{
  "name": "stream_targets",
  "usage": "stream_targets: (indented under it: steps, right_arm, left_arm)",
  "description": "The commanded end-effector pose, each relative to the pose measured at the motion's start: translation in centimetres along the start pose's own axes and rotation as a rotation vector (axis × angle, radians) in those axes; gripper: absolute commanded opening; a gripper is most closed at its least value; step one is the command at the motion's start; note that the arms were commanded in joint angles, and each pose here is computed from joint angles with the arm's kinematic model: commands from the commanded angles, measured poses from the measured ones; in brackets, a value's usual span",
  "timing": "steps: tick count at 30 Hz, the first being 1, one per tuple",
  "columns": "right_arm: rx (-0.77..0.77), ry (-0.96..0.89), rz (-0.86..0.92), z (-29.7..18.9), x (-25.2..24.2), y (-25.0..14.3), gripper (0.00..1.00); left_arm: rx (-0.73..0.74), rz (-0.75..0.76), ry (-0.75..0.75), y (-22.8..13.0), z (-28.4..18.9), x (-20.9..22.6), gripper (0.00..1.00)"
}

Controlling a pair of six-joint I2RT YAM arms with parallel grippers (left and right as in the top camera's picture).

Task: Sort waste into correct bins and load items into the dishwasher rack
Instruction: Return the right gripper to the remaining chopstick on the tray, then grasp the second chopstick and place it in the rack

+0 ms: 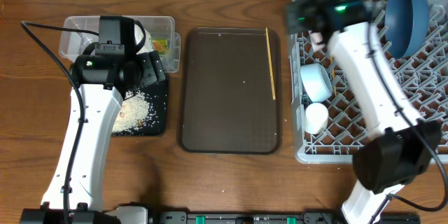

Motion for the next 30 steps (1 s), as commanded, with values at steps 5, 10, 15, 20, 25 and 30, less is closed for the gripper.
stream_targets:
  steps: [5, 10, 15, 20, 25, 30]
  right_arm:
    - [0.104, -0.077, 0.008, 5.5, 2.8, -3.1, 0.45]
    - [0.225, -0.123, 0.015, 10.4, 2.5, -5.8, 0.42]
    - [0.315, -0.127, 0.001, 13.5, 2.5, -8.0, 0.41]
    - [0.368, -0.155, 0.013, 15.5, 2.2, -9.5, 0.4]
    - [0.413, -0.177, 0.016, 16.8, 1.9, -10.7, 0.35]
    - [0.441, -0.192, 0.018, 17.6, 1.6, -11.6, 0.33]
  left_arm:
    - [0.011, -0.002, 0.015, -0.1, 0.3, 0.2, 0.91]
    - [0.011, -0.002, 0.015, -0.1, 0.3, 0.2, 0.91]
    - [0.011, -0.002, 0.015, -0.1, 0.3, 0.2, 0.91]
    - [0.011, -0.002, 0.015, -0.1, 0.3, 0.2, 0.91]
    - [0.011, -0.002, 0.015, -0.1, 0.3, 0.2, 0.91]
    - [0.011, -0.002, 0.015, -0.1, 0.3, 0.2, 0.91]
Point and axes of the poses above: each gripper's point midway between its finger pads, its own z axis out along the fingers, its own x axis along the line the jaws close on, y = z × x, the point moved 10 cm from there along -z, back along the fingers, and after that the axes turned 15 degrees about z, right-handed, at the moved point
